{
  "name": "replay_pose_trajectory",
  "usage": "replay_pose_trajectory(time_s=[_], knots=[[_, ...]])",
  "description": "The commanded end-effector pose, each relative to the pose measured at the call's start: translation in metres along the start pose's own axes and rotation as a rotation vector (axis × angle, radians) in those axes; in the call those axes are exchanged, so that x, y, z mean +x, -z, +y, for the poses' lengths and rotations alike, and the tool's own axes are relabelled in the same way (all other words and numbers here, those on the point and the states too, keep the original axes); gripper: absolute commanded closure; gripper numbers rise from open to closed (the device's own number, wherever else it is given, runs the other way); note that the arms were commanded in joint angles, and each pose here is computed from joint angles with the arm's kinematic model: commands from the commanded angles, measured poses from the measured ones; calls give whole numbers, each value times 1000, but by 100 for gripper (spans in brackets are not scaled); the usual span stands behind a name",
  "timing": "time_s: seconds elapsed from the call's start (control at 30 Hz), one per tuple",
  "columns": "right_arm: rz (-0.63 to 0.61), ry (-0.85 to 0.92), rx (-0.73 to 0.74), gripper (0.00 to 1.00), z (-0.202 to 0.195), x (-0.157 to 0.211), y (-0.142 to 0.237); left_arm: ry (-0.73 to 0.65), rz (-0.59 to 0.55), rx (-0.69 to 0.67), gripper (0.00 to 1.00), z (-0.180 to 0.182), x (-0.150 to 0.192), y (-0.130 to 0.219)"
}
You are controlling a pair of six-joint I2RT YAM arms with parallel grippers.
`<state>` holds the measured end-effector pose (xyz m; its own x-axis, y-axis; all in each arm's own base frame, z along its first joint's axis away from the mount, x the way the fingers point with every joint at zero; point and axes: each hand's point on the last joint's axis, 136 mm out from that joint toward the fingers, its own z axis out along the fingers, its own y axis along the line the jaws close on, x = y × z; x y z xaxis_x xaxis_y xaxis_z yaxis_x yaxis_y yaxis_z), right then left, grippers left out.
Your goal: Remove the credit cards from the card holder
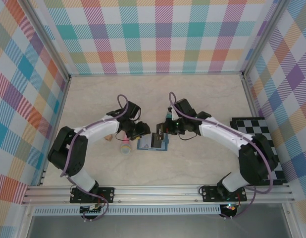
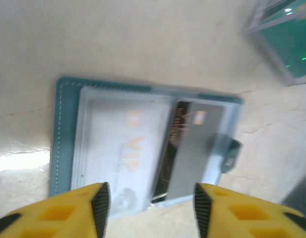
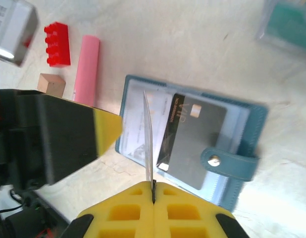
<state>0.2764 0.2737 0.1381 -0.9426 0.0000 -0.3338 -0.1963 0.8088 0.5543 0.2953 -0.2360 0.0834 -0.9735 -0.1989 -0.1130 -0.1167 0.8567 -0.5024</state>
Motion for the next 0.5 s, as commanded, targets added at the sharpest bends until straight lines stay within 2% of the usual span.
replay_pose_trajectory(time_s=[0.0, 0.13, 0.3, 0.4, 0.47], knots=[[-105, 143, 117, 100, -9, -25, 34, -15, -76, -35, 37, -1, -11, 35], [-211, 289, 186, 100, -13, -60, 67, -8, -146, -71, 22, 11, -18, 56], [-240, 398, 243, 100, -25, -105, 85, -60, -187, -45, 6, 7, -19, 77], [-253, 548, 254, 100, -26, -124, 80, -96, -213, -37, 0, 3, -20, 87], [-254, 658, 241, 100, -23, -133, 78, -106, -217, -63, 0, 7, -21, 88]])
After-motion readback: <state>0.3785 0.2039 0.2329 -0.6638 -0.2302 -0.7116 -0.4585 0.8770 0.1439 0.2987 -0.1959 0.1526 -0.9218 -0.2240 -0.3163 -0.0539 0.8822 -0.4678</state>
